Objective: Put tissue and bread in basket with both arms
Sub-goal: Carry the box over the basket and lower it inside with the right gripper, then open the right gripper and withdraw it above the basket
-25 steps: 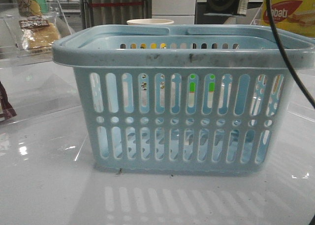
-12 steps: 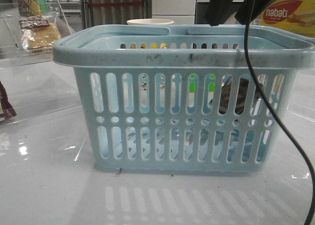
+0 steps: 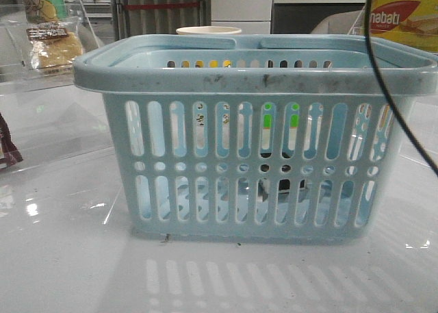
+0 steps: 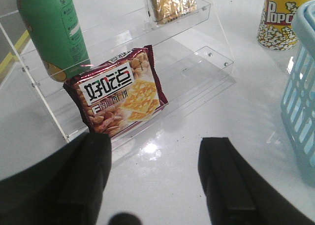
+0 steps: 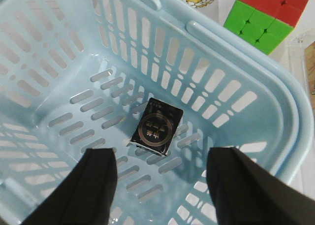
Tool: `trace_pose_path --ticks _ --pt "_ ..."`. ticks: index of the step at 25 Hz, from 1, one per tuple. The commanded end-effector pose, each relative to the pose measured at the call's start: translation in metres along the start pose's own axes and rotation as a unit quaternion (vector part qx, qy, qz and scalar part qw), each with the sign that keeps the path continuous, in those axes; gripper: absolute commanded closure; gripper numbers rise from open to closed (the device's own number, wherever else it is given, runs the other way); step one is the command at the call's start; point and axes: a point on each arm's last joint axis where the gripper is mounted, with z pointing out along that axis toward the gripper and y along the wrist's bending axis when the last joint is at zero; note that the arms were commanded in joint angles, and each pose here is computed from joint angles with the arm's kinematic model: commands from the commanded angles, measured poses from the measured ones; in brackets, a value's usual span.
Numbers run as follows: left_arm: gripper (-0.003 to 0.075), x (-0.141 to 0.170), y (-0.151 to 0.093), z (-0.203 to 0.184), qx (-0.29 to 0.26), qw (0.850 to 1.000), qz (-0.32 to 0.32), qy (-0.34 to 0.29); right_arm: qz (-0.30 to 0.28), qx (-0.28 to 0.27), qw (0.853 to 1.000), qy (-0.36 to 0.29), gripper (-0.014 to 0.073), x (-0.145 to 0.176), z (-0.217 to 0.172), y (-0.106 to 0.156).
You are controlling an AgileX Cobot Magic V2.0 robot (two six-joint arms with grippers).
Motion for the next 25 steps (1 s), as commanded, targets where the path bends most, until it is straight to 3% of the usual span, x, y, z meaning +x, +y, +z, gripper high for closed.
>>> trace_pose_path --ticks 1,8,15,25 --pt "0.0265 -0.015 0.0 -0.003 0.0 0.999 -0.003 -0.049 -0.026 0.012 0.997 -0.076 0.0085 0.003 -0.047 0.006" --pt "0.0265 -0.015 0.0 -0.003 0.0 0.999 -0.003 -0.049 -0.043 0.023 0.991 -0.124 0.0085 0.059 -0.098 0.02" --pt "0.0265 -0.015 0.0 -0.003 0.0 0.999 -0.003 -0.049 -0.044 0.026 0.989 -0.141 0.0085 0.116 -0.115 0.029" --pt "0.0265 -0.016 0.0 -0.003 0.0 0.999 -0.003 -0.05 -0.045 0.027 0.988 -0.146 0.0085 0.133 -0.119 0.032"
